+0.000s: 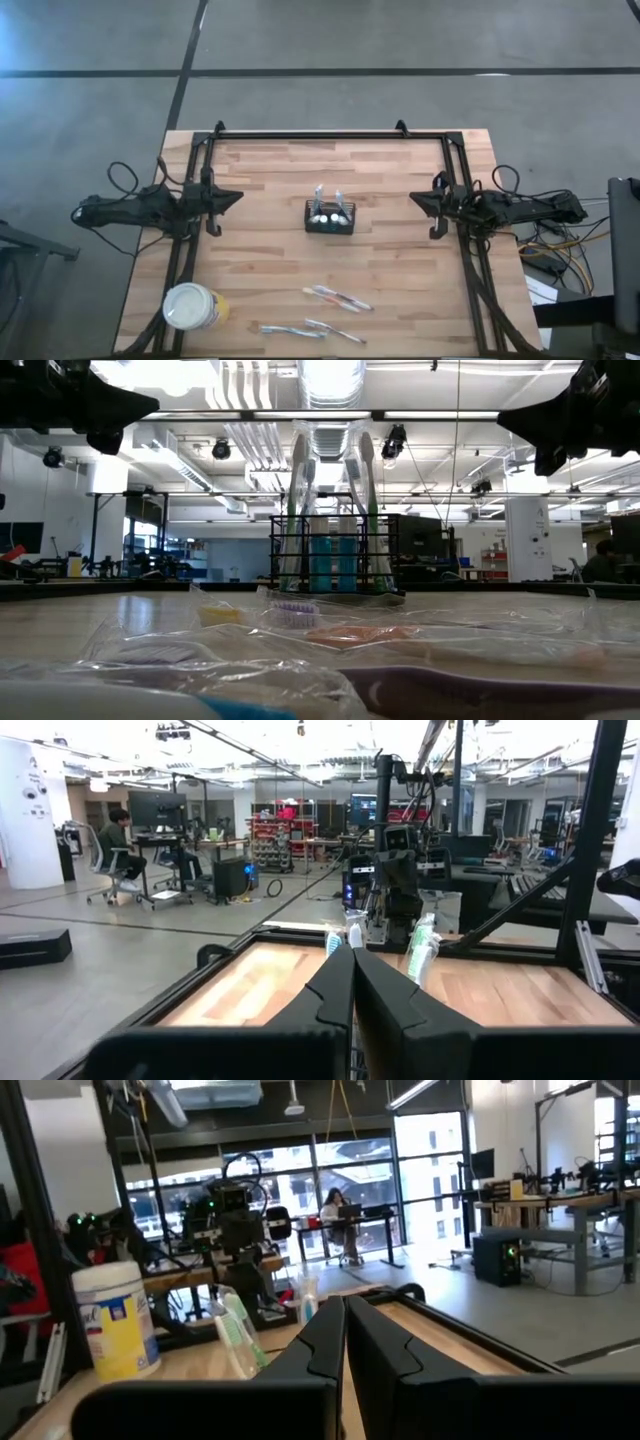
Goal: Pick & Place toothbrushing station
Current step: Put the top purple toothbrush into the wire organizer
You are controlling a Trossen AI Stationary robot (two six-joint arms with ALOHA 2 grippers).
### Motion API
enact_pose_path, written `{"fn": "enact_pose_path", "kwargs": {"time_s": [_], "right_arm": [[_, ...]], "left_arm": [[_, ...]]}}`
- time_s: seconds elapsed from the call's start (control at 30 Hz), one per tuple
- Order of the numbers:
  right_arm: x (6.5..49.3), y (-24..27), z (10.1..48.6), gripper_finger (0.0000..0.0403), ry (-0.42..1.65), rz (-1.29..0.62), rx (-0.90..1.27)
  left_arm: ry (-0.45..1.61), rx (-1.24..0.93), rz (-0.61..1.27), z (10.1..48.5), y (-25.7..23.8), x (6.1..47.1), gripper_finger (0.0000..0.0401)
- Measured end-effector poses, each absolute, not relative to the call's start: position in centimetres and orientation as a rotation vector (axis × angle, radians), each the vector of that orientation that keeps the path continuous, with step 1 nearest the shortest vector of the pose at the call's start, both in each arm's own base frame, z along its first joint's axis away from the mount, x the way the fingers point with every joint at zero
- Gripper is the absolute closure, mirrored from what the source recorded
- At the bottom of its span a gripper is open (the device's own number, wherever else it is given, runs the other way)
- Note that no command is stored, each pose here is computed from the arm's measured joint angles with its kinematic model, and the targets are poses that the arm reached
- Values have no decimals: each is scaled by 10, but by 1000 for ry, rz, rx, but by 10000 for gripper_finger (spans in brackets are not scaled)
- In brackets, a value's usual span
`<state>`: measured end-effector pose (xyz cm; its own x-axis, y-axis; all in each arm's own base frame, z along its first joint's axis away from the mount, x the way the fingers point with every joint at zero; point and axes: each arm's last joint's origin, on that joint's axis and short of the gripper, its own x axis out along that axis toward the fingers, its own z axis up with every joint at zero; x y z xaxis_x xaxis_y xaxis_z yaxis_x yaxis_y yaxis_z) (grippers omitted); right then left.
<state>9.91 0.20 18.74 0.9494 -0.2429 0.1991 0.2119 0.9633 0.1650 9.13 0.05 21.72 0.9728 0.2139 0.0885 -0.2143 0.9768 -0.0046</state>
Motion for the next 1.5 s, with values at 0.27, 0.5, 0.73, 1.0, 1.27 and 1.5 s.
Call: {"fn": "enact_pose_path", "kwargs": {"time_s": [0.27, 0.5, 0.73, 1.0, 1.27, 1.5], "right_arm": [[101, 2, 184, 390, -176, -251, 92], [105, 1, 178, 390, -115, -289, 91], [110, 2, 174, 390, -68, -290, 128], [111, 2, 174, 390, -73, -288, 164], [111, 4, 179, 390, -126, -233, 181], [112, 5, 179, 390, -122, -187, 238]], "left_arm": [[-91, -13, 215, 217, 1, 91, 389], [-130, -74, 247, 224, 2, 90, 388], [93, -39, 278, 214, 3, 87, 397], [105, -84, 288, 213, 3, 86, 398], [75, -104, 284, 216, 3, 86, 375], [84, -35, 280, 215, 3, 86, 396]]}}
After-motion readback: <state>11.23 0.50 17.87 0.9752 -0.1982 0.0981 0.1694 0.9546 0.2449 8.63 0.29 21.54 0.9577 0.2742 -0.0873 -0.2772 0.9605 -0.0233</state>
